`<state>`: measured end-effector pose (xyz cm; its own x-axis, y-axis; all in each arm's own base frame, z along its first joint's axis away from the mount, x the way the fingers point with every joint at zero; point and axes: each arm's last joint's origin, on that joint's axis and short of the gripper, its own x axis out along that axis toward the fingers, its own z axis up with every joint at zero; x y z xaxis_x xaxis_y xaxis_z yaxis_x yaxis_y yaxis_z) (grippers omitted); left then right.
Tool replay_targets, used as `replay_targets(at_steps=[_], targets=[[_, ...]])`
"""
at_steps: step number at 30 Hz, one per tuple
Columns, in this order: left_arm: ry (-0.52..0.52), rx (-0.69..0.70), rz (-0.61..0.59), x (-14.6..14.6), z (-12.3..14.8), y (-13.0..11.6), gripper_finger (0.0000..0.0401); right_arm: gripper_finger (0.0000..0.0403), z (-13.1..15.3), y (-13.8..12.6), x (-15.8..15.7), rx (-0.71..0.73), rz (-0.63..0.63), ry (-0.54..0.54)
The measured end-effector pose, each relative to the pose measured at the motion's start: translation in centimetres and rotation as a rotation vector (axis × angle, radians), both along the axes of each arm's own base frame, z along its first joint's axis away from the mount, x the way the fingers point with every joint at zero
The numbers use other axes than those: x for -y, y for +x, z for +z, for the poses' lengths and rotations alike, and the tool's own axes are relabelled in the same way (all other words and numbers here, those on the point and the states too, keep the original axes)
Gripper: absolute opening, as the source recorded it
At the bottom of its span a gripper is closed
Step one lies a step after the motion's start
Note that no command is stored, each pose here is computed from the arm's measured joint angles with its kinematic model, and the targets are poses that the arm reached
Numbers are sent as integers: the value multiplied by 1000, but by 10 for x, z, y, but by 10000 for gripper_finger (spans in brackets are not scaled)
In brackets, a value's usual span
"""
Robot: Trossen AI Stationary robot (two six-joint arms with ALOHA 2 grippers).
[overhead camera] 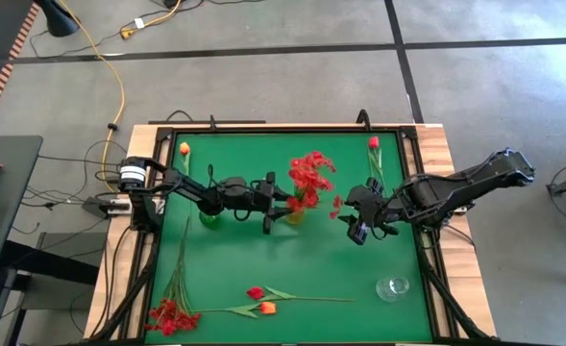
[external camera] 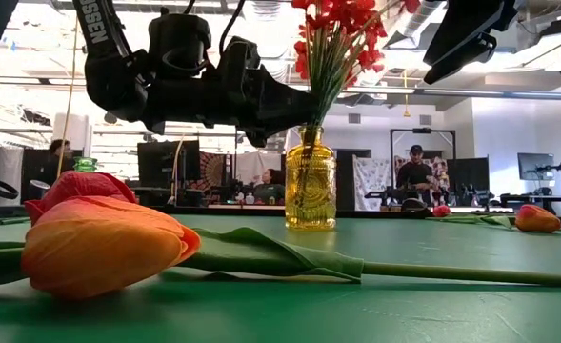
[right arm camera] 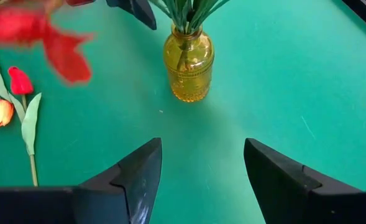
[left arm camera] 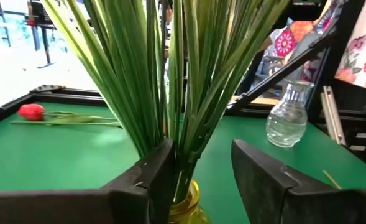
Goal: Sort flowers into vase by color
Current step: Put the top red flower into the yellow vase, then put the red flower into the yellow vase
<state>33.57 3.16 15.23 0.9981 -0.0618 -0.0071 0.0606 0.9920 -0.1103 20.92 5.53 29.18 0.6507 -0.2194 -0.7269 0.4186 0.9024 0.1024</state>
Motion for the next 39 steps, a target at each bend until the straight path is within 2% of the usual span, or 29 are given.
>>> replay_targets(at_steps=[10, 18, 23, 28, 32, 35, 39], targets=[[2, -39, -51, 2, 6, -3, 146, 255, 0, 0, 0, 0, 0, 0], [107, -273, -5, 1, 31, -26, 146, 255, 0, 0, 0, -4, 12, -11], [85, -404, 5, 4, 57, -51, 146, 255, 0, 0, 0, -3, 12, -11], [-10, -533, -22, 18, 95, -78, 146, 255, 0, 0, 0, -4, 16, -14], [-164, -660, 17, 34, 124, -102, 146, 255, 0, 0, 0, -9, 36, -32], [-337, -736, 82, 43, 142, -118, 146, 255, 0, 0, 0, -11, 50, -44], [-678, -875, 193, 52, 149, -133, 146, 255, 0, 1, 0, -12, 68, -58]])
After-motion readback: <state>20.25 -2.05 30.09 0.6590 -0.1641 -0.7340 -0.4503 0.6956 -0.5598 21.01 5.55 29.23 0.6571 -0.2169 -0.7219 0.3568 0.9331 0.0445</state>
